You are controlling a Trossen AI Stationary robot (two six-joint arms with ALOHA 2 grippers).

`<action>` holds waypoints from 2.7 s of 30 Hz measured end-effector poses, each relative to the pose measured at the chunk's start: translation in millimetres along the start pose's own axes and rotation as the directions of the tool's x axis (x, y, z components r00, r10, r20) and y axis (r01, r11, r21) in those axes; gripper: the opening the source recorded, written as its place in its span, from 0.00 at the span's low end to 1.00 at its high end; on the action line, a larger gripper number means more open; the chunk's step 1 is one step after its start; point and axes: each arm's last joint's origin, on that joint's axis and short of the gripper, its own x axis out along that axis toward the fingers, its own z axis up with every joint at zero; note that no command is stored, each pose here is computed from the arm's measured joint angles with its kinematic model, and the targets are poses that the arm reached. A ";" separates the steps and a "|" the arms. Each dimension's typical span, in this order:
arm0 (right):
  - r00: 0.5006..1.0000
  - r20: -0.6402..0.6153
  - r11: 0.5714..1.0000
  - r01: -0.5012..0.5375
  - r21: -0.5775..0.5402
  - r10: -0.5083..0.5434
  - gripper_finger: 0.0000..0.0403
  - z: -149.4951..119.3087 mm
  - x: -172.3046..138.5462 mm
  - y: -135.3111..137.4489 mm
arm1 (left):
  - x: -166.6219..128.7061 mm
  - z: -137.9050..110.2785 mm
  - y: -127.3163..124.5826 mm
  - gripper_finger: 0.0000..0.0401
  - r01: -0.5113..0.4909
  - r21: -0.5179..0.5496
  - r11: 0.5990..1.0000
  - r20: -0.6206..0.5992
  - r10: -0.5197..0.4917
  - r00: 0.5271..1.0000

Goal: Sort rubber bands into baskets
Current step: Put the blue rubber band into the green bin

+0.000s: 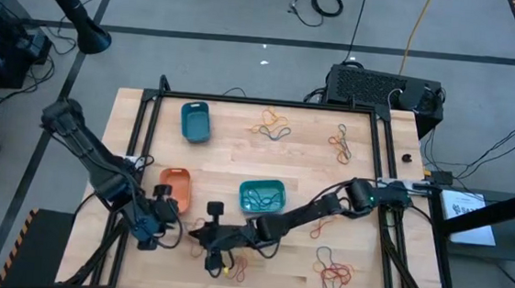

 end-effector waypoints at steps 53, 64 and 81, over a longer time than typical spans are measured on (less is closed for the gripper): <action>0.973 -0.231 0.999 -0.010 -0.048 -0.001 0.47 2.1 -23.2 -2.8 | -33.8 50.1 -5.7 0.01 -0.049 0.136 0.990 -0.002 0.049 0.999; 0.889 -0.457 0.997 0.015 0.074 0.021 0.49 14.0 -73.0 10.6 | -111.1 70.9 -8.5 0.00 -0.046 0.088 0.995 0.196 0.028 0.980; 0.989 -0.136 0.992 -0.067 -0.107 0.052 0.49 36.4 -54.3 20.5 | -114.7 79.7 -23.6 0.00 0.093 0.141 0.986 0.248 -0.126 0.961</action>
